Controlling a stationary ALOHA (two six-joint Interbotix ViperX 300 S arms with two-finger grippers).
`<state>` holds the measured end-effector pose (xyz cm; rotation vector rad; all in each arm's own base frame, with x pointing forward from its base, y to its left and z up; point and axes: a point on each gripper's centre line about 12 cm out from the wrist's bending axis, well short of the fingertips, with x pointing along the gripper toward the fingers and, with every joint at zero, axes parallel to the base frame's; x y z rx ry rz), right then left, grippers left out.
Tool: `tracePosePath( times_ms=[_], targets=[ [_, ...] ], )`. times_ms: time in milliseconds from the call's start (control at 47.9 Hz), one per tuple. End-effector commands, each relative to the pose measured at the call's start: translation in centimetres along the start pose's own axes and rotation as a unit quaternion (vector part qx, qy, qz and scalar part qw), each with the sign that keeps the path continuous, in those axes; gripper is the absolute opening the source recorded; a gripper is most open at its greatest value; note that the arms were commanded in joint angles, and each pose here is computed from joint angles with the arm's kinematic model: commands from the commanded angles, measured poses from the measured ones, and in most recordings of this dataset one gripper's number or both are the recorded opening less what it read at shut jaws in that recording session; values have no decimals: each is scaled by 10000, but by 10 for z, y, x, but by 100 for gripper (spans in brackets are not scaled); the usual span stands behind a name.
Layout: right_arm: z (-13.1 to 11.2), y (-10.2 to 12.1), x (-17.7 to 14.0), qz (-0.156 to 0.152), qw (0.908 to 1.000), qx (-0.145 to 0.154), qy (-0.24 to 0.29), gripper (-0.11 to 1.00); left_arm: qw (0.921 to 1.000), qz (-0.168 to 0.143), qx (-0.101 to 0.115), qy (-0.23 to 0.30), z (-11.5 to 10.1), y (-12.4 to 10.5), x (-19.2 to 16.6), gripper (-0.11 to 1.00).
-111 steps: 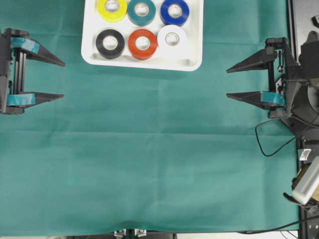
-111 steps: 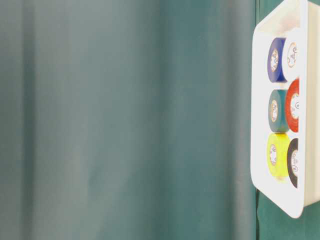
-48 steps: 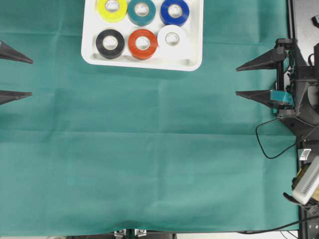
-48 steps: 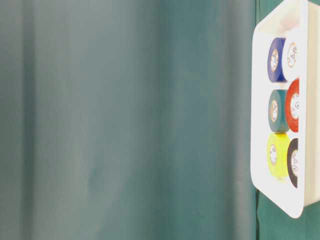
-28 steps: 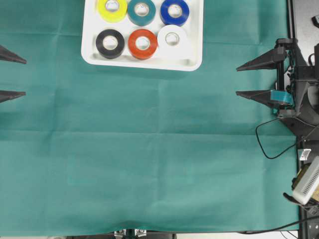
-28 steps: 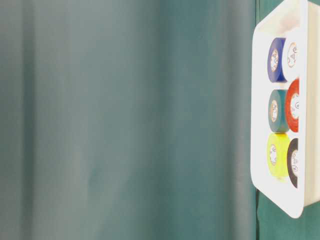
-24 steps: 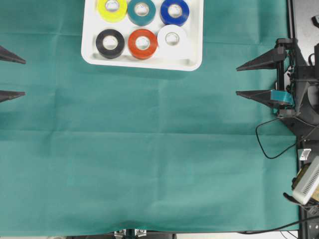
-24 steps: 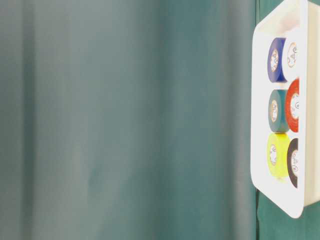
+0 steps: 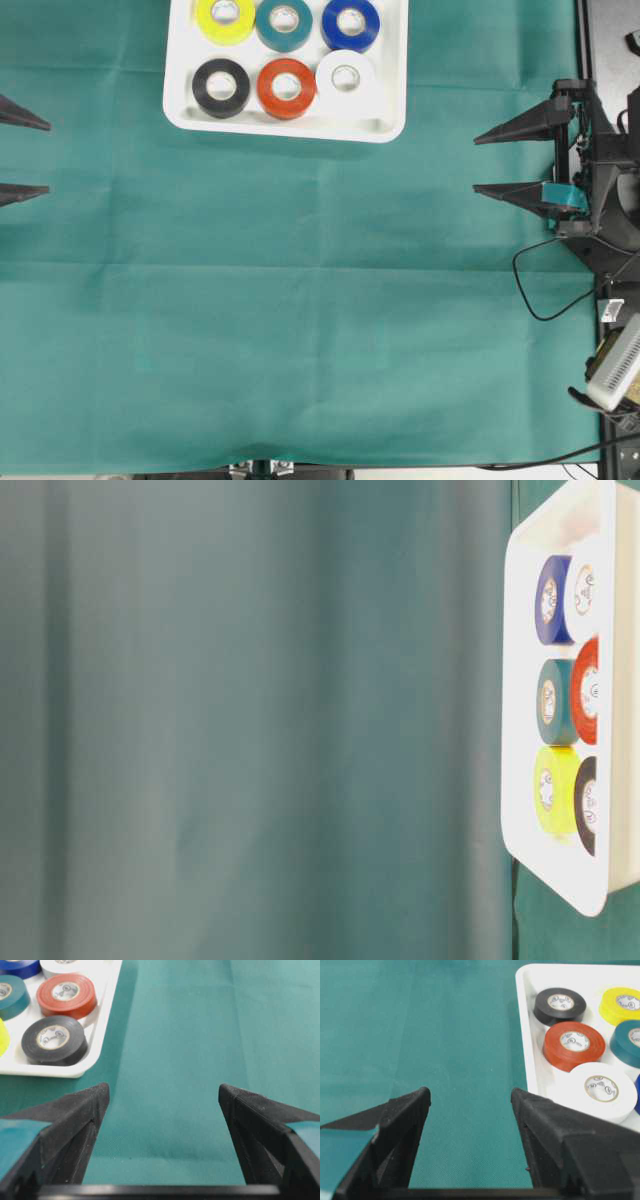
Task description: Put the tape alternately from left to right into the white case.
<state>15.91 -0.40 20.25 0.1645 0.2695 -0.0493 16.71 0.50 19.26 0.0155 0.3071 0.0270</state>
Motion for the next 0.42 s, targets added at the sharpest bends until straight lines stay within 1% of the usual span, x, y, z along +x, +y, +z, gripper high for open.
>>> tracePosePath(
  times_ms=[0, 396],
  targets=[
    [5, 1, 1, 3, 10000, -3, -43, 76, 10000, 17, -5, -61, 5, 1, 1, 57],
    [5, 1, 1, 4, 10000, -3, -51, 76, 10000, 17, -5, -84, 7, 1, 1, 57]
  ],
)
